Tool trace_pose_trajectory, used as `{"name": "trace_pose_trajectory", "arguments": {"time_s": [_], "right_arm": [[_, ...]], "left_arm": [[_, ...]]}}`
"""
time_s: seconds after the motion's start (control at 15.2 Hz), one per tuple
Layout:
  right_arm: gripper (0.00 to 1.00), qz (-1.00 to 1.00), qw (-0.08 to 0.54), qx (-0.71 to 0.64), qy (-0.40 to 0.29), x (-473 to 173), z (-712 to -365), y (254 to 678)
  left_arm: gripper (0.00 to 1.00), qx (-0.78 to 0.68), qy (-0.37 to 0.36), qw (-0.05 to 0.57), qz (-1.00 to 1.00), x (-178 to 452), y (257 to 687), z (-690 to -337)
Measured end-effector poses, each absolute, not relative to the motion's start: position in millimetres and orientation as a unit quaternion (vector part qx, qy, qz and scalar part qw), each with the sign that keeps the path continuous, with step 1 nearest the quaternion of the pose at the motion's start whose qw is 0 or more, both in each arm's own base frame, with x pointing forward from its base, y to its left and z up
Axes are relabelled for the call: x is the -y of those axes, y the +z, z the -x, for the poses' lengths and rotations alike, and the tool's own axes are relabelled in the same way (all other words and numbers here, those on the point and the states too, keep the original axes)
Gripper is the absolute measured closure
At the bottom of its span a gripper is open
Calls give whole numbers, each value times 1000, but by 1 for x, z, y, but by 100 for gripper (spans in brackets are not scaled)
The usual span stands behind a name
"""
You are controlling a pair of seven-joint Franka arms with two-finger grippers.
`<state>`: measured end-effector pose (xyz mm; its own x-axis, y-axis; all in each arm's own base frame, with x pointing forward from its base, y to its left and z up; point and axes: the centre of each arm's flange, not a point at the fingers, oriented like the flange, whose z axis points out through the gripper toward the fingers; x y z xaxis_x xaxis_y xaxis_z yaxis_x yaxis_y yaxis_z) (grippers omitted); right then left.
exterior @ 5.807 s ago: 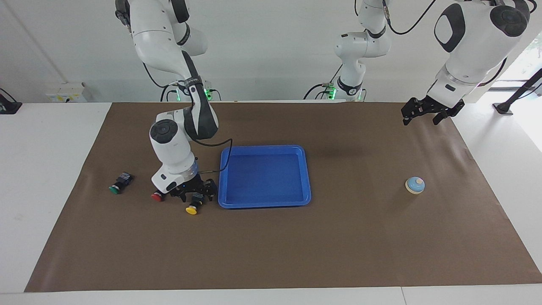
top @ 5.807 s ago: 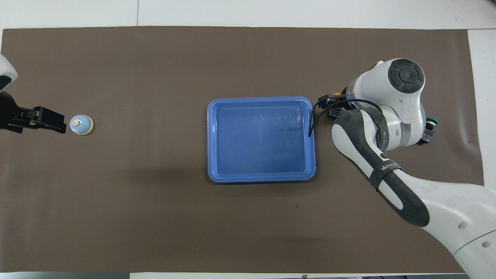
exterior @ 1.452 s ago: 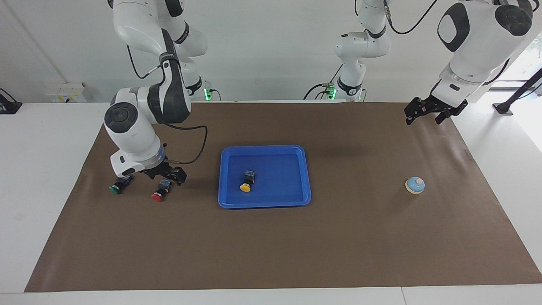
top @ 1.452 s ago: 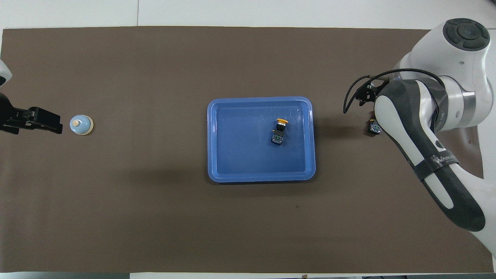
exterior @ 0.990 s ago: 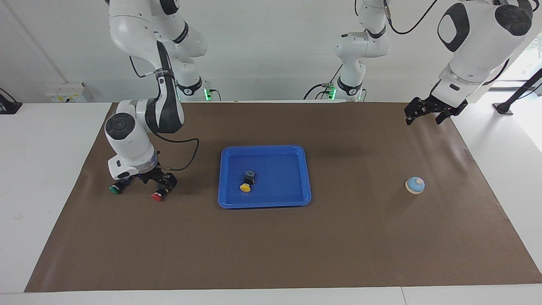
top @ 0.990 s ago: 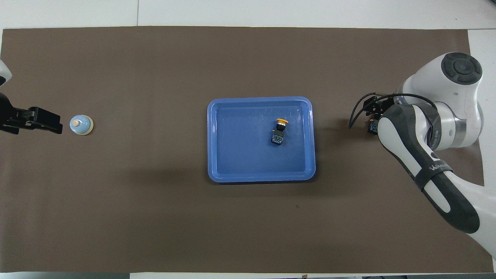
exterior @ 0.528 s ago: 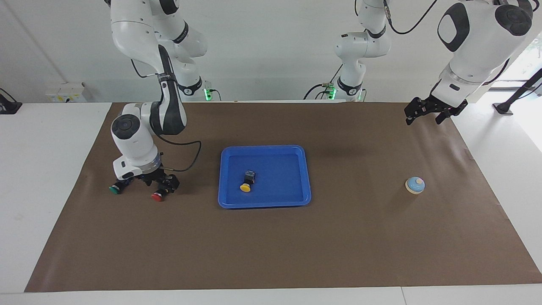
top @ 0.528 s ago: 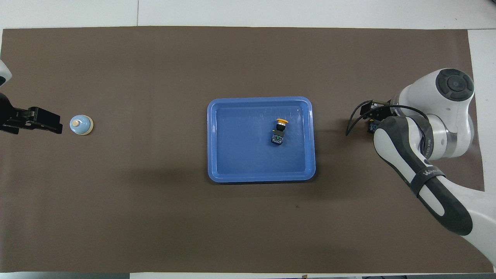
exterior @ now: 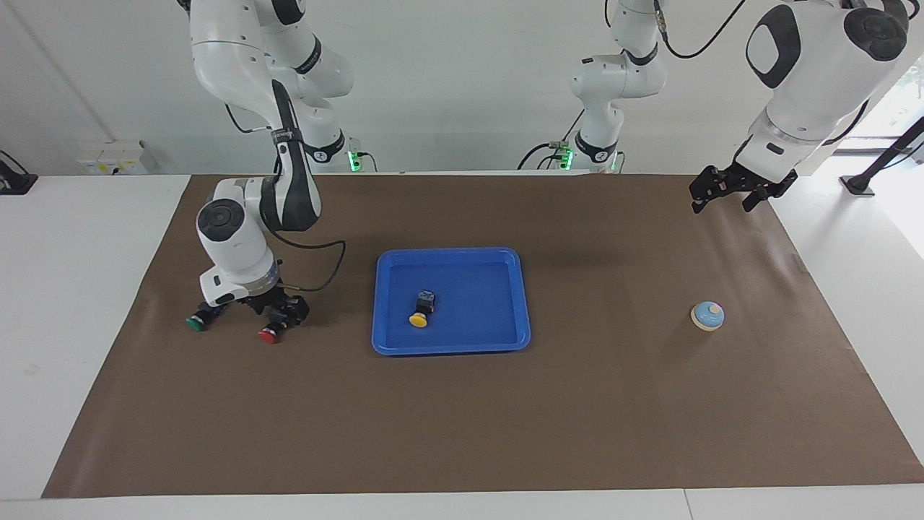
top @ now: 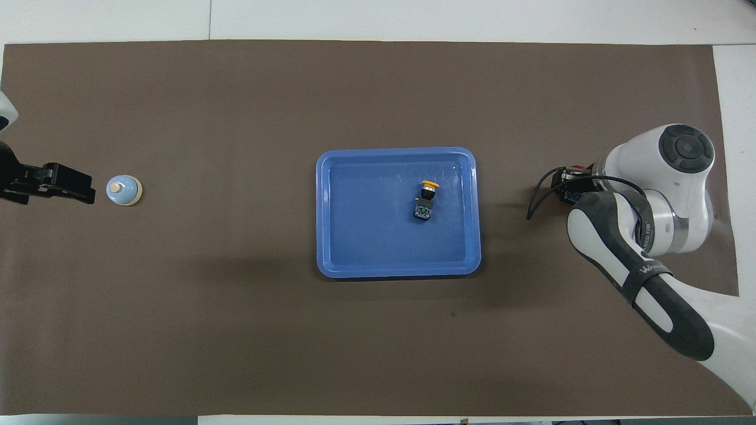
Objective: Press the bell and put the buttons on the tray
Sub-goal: 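Grasp the red-capped button with the right gripper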
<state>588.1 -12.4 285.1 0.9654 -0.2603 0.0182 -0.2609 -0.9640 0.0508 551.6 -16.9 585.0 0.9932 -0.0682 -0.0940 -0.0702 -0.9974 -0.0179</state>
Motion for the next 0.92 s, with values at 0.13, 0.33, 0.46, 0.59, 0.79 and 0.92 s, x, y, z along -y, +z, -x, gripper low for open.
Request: {"name": "trace_pose_trajectory", "arguments": {"time_s": [0.13, 0.33, 0.46, 0.59, 0.79, 0.92], "right_arm": [[57, -991, 26, 129, 8, 9, -588, 288], [59, -991, 29, 129, -3, 10, -589, 294], [59, -991, 36, 129, -20, 8, -600, 320], [59, -991, 43, 122, -31, -4, -617, 371], [59, -995, 41, 92, -24, -53, -632, 434], [59, -996, 23, 79, -19, -103, -632, 444]], "left_arm": [[0, -35, 47, 11, 998, 17, 585, -552], [0, -35, 47, 11, 998, 17, 585, -552], [0, -35, 47, 11, 998, 17, 585, -552], [0, -35, 47, 11, 998, 17, 585, -552], [0, -35, 47, 11, 998, 17, 585, -552], [0, -35, 47, 11, 998, 17, 585, -552]]}}
